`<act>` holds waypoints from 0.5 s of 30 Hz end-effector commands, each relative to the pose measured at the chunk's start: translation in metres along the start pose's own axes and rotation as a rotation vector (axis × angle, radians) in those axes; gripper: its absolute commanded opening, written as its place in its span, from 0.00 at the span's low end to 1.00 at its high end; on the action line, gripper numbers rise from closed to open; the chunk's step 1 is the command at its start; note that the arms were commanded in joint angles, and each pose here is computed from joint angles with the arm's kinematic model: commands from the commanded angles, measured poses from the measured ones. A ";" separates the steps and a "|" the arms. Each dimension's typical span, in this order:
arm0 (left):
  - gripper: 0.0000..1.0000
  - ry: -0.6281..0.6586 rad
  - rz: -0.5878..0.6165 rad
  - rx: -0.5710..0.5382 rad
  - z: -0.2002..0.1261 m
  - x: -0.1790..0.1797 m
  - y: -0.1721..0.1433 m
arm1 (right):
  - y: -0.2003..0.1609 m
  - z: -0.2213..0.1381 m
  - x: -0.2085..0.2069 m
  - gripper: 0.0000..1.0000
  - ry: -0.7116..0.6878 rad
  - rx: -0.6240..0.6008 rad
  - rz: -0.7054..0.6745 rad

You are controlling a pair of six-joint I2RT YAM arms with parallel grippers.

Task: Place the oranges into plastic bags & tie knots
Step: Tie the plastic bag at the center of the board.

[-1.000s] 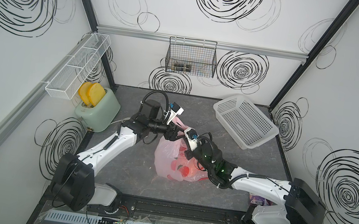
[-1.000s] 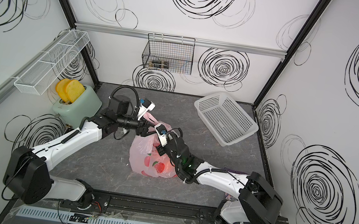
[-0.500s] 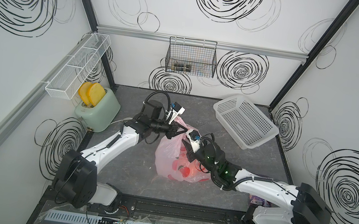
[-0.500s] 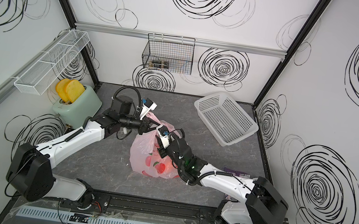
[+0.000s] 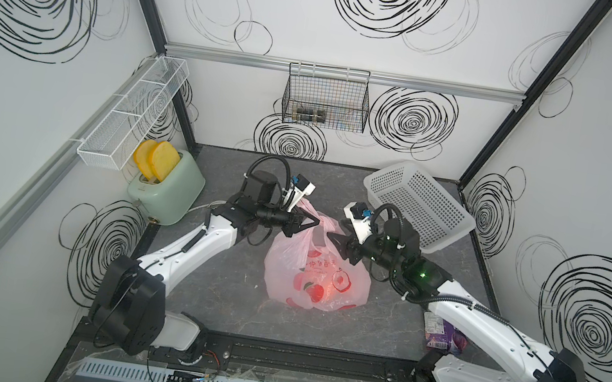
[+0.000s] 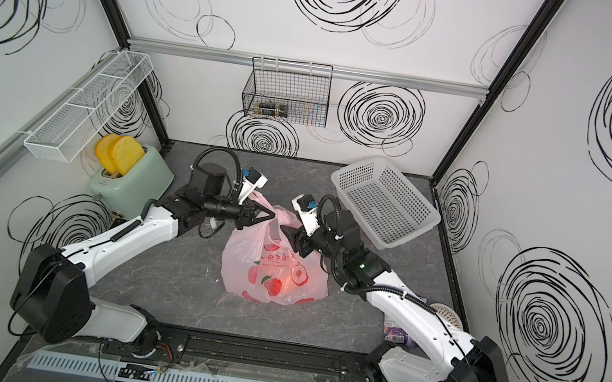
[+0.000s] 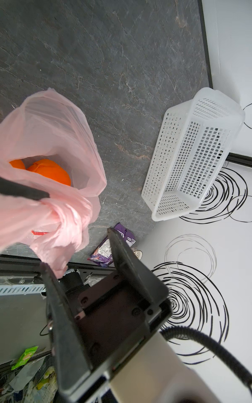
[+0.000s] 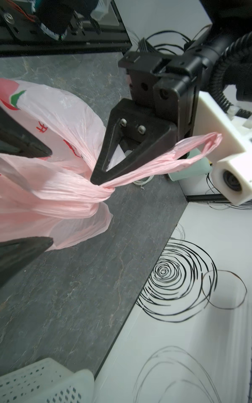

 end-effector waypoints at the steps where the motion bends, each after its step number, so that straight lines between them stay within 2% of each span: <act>1: 0.00 -0.029 0.068 -0.029 -0.002 -0.009 0.010 | 0.015 -0.010 0.010 0.64 0.203 0.014 -0.013; 4: 0.00 -0.033 0.069 -0.025 -0.001 -0.009 0.010 | 0.019 -0.014 0.003 0.69 0.275 0.025 -0.019; 7: 0.00 -0.044 0.070 -0.024 0.000 -0.011 0.011 | 0.015 -0.010 -0.006 0.69 0.338 0.059 -0.098; 10: 0.00 -0.053 0.071 -0.019 0.000 -0.013 0.011 | 0.005 0.001 -0.019 0.70 0.341 0.091 -0.159; 12: 0.00 -0.054 0.076 -0.019 -0.001 -0.014 0.011 | -0.001 0.009 -0.025 0.70 0.350 0.110 -0.167; 15: 0.00 -0.062 0.085 -0.014 -0.002 -0.016 0.011 | -0.005 0.014 -0.017 0.70 0.450 0.091 -0.165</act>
Point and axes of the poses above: each gripper's point midway between its finger pads, its own z axis out along the fingers, its own x axis along the line the jaws close on, y = z × x, the point moved 4 cm from there along -z, back along the fingers, and after that the axes turned 1 degree about -z, right-handed, at the moved point
